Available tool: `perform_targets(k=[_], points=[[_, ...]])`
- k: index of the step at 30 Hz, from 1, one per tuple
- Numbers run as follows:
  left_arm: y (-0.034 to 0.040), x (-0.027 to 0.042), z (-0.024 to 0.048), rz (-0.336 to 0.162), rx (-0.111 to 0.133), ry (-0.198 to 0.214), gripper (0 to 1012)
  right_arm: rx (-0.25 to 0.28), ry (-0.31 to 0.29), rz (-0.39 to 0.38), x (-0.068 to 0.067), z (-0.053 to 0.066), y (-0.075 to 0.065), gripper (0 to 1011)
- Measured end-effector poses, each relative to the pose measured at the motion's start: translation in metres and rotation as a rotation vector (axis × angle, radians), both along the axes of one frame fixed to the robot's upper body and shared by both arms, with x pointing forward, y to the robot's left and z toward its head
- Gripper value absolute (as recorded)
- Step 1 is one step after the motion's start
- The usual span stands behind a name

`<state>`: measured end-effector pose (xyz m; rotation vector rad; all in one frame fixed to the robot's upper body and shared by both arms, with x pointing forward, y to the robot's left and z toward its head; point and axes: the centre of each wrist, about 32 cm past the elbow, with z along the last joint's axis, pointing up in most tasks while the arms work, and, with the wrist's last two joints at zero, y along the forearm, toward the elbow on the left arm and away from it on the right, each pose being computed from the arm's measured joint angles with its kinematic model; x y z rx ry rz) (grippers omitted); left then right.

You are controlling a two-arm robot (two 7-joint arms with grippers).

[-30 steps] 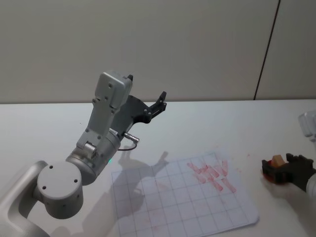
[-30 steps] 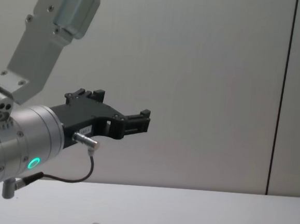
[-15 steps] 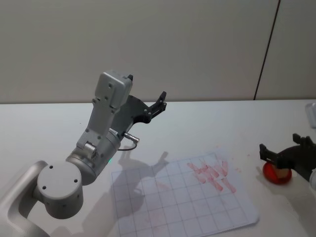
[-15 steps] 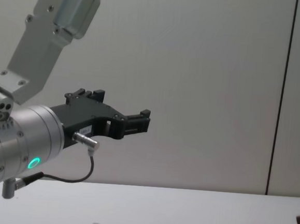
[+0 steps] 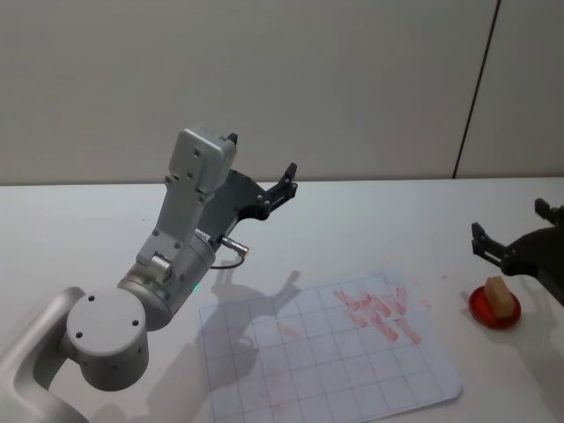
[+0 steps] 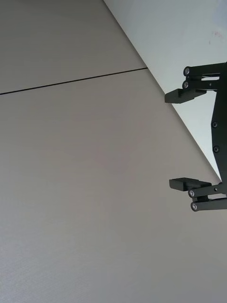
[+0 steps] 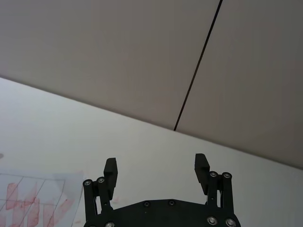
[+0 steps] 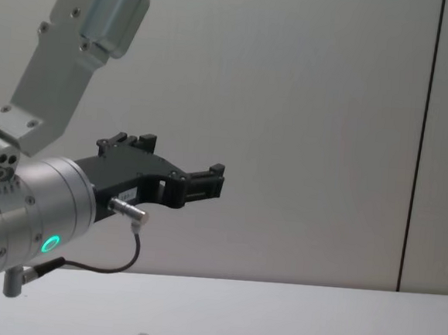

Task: Use the one hand to pick up the stamp and affix it onto the A4 paper.

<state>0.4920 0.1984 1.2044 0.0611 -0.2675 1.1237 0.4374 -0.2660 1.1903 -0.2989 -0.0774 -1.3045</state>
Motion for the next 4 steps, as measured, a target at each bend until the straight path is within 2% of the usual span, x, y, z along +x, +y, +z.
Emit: perform_targets(k=[4], points=[[0.0000,0.0000,0.0000,0.000,0.000,0.000,1001,-0.011,-0.061,0.012,-0.0018,0.0004,-0.0022,1001]])
